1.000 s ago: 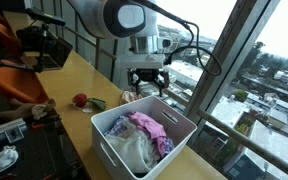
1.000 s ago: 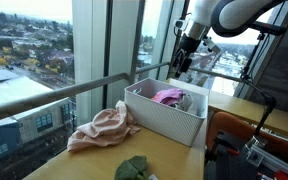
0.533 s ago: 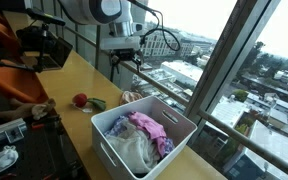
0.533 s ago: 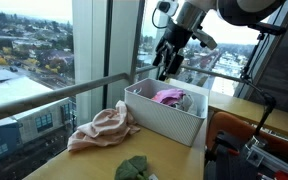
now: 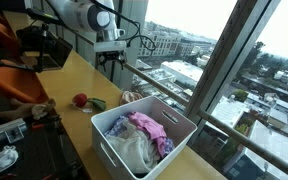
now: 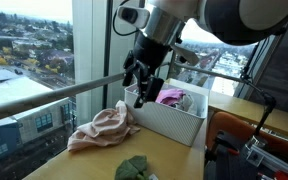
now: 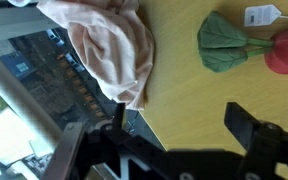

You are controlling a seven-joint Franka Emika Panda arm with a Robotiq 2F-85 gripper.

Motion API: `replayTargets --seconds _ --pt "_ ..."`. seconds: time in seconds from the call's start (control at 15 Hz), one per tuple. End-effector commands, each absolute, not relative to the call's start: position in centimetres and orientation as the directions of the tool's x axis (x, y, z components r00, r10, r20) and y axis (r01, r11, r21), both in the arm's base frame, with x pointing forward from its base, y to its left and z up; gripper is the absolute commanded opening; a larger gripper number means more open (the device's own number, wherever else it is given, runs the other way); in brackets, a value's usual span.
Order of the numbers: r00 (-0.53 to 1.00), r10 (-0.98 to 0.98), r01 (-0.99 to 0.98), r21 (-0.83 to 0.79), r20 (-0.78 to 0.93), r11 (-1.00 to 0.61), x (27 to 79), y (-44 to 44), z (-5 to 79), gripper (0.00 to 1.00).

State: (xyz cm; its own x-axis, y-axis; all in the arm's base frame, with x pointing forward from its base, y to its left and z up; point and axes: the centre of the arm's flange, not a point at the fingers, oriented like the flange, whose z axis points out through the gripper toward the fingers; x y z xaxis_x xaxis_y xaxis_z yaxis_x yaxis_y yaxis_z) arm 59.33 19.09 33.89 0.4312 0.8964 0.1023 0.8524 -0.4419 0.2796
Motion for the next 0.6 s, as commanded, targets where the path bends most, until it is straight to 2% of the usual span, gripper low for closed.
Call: replayTargets --seconds 0.0,0.53 --pt "0.345 0.936 0.893 0.284 0.071 -0.35 64.3 19.4 31.7 1.0" --pt "0.318 0.948 0.924 0.221 0.005 -0.311 71.1 14.0 24.4 1.0"
